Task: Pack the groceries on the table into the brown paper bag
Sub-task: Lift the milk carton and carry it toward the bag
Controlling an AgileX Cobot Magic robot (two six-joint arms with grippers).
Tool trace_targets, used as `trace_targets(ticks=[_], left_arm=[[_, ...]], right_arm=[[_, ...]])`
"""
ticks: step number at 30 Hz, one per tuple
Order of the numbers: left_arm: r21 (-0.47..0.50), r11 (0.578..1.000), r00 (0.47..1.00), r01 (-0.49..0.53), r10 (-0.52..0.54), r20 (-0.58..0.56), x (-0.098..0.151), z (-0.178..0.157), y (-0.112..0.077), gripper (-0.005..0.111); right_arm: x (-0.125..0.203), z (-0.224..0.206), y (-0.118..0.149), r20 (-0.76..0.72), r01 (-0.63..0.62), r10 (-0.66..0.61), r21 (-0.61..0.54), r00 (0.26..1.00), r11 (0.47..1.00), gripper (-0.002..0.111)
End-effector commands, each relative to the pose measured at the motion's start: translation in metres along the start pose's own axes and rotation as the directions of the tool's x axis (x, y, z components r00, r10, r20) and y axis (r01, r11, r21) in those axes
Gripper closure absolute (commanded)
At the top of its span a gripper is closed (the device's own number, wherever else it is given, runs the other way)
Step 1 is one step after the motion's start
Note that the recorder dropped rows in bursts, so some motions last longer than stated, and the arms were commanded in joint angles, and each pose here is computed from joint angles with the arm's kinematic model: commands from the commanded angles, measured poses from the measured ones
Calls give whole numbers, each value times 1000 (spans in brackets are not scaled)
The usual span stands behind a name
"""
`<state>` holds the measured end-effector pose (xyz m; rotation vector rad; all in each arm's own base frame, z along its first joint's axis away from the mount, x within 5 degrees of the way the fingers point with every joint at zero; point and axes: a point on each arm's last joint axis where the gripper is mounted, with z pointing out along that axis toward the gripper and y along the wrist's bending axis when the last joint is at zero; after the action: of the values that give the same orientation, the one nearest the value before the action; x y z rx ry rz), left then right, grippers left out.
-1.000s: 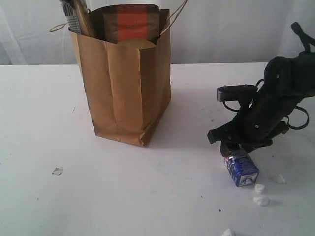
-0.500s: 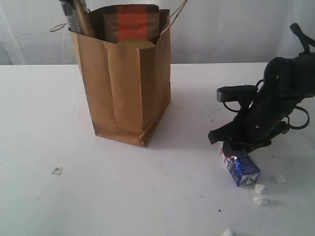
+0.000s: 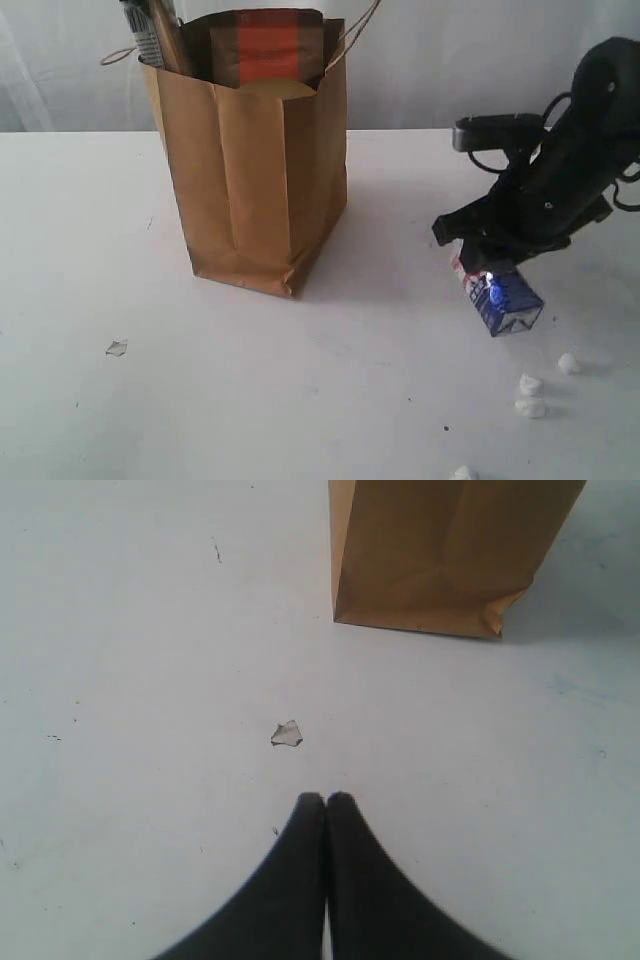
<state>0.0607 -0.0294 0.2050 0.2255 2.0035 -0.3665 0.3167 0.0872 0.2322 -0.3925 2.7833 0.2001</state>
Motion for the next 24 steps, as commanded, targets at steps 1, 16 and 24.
trace_targets(ticks=[1,16,24], left_arm=[[7,1000,1000,9,-9,1,1,0,-1,107],[7,1000,1000,9,-9,1,1,0,-1,107],[7,1000,1000,9,-9,1,1,0,-1,107]], right_arm=[[-6,-41,2,82,23,-23,5,996,1000,92],[-21,-225,23,704,49,-50,22,708,999,92],[-45,-249,45,836,105,172,-262,521,959,92]])
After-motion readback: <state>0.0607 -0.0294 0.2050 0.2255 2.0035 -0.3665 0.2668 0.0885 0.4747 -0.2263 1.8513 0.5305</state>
